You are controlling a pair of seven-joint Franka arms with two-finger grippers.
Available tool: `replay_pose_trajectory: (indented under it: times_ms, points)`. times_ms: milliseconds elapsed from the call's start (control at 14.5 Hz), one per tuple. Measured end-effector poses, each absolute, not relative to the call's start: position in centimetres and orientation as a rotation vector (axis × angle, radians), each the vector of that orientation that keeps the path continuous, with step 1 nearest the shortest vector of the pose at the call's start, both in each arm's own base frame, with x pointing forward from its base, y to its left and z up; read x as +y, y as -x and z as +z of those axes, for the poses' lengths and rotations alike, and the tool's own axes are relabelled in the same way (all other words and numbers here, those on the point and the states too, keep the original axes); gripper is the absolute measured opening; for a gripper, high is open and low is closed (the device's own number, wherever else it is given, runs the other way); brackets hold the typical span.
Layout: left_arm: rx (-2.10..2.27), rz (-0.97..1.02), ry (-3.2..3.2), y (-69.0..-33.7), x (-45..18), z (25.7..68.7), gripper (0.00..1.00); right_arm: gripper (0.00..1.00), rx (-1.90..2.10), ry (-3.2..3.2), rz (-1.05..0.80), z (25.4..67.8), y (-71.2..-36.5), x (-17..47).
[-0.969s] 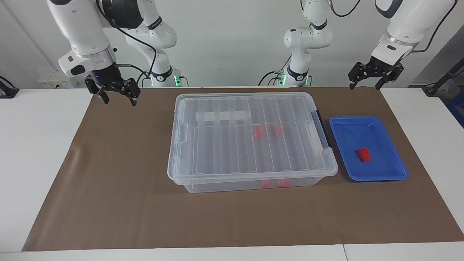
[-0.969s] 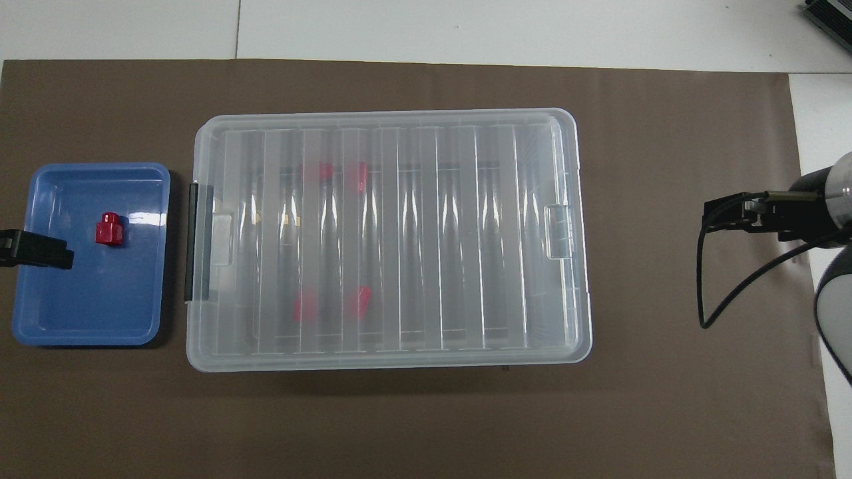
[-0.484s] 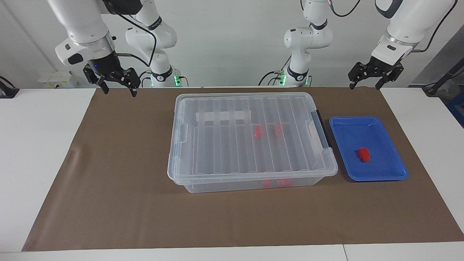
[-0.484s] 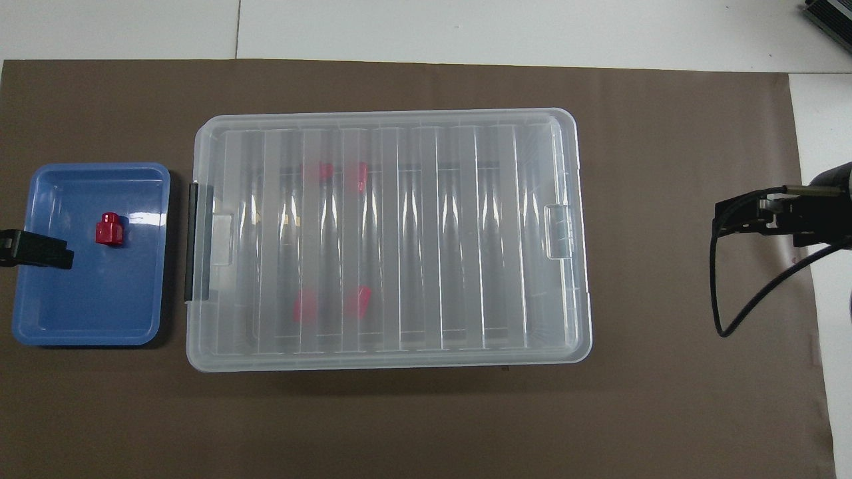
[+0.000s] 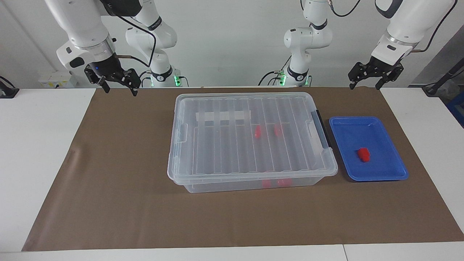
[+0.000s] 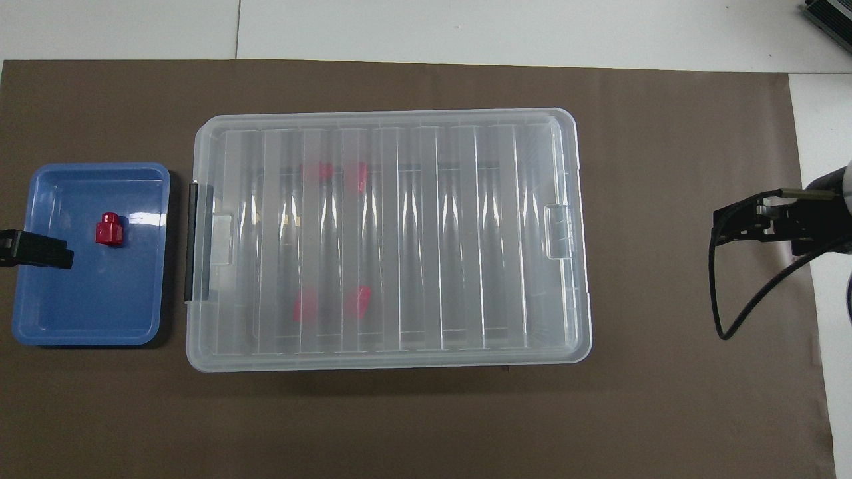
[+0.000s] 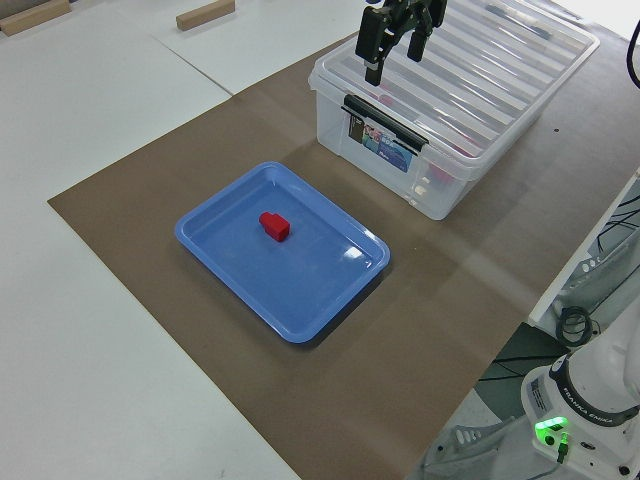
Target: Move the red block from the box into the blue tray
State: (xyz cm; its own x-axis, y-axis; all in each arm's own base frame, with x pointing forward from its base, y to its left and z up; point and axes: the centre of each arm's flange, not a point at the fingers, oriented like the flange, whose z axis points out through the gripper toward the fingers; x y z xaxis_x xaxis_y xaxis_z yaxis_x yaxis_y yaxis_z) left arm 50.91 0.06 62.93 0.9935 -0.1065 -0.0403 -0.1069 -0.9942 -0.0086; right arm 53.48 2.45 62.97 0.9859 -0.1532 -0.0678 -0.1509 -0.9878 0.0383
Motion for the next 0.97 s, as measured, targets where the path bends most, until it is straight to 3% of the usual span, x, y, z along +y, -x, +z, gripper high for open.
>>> replay_pose_trajectory:
  times_ms: [969]
  points:
    - [0.167,0.062,3.126,-50.91,0.06,62.93,1.0,1.0,-0.239,-3.122,-0.095,62.7,-53.73,2.65]
